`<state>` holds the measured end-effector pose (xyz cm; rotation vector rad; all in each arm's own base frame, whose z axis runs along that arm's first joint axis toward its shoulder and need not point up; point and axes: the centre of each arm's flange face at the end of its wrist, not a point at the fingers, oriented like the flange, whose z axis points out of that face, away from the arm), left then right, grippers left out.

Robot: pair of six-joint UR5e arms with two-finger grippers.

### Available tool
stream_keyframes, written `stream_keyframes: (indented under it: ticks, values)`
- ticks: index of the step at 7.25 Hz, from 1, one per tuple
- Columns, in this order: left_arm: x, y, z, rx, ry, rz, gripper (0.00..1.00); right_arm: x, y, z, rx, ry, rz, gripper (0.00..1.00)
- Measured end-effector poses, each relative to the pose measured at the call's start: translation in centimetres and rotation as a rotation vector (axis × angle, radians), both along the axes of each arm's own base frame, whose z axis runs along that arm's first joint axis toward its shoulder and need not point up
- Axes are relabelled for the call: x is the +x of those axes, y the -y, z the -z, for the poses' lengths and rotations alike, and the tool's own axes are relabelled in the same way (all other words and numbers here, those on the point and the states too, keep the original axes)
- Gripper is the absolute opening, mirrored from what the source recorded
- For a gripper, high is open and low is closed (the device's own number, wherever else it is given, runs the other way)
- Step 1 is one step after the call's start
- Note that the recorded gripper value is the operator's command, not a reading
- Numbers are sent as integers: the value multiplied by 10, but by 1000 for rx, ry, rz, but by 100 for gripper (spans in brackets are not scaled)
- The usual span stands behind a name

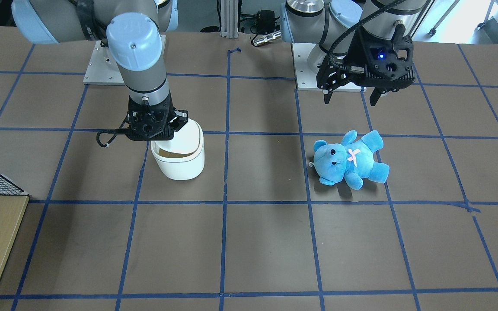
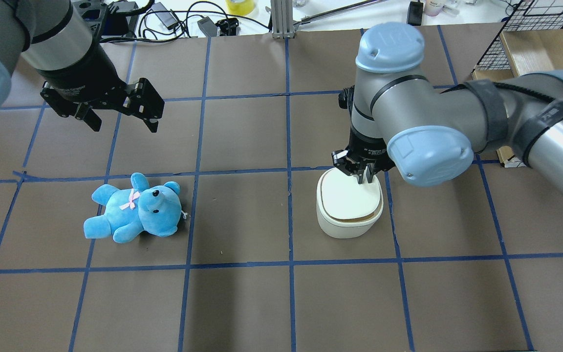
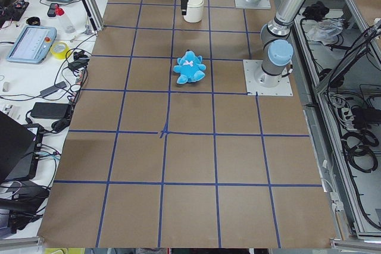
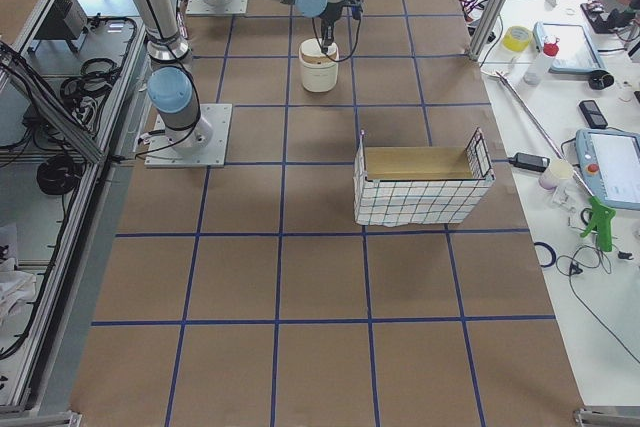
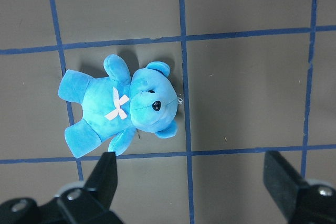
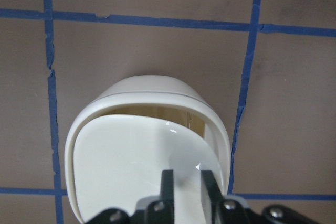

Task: Open trash can with right arm
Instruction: 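Raise the right gripper away from the opened trash can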

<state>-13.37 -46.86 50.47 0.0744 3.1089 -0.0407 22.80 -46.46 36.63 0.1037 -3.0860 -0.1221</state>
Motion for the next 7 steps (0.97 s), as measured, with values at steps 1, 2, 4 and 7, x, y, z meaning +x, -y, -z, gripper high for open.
stream_keyframes:
  ticks: [1,2,4,7]
  values:
    - [0,0,0,0,0,0,100,-1,6,-46,-5,-1,-1,100]
    - [0,0,0,0,0,0,100,-4,12,-92,-18,0,2,100]
    - [0,0,0,0,0,0,100,-7,19,-142,-61,12,10,100]
    - [0,0,0,0,0,0,100,-10,24,-157,-104,23,24,100]
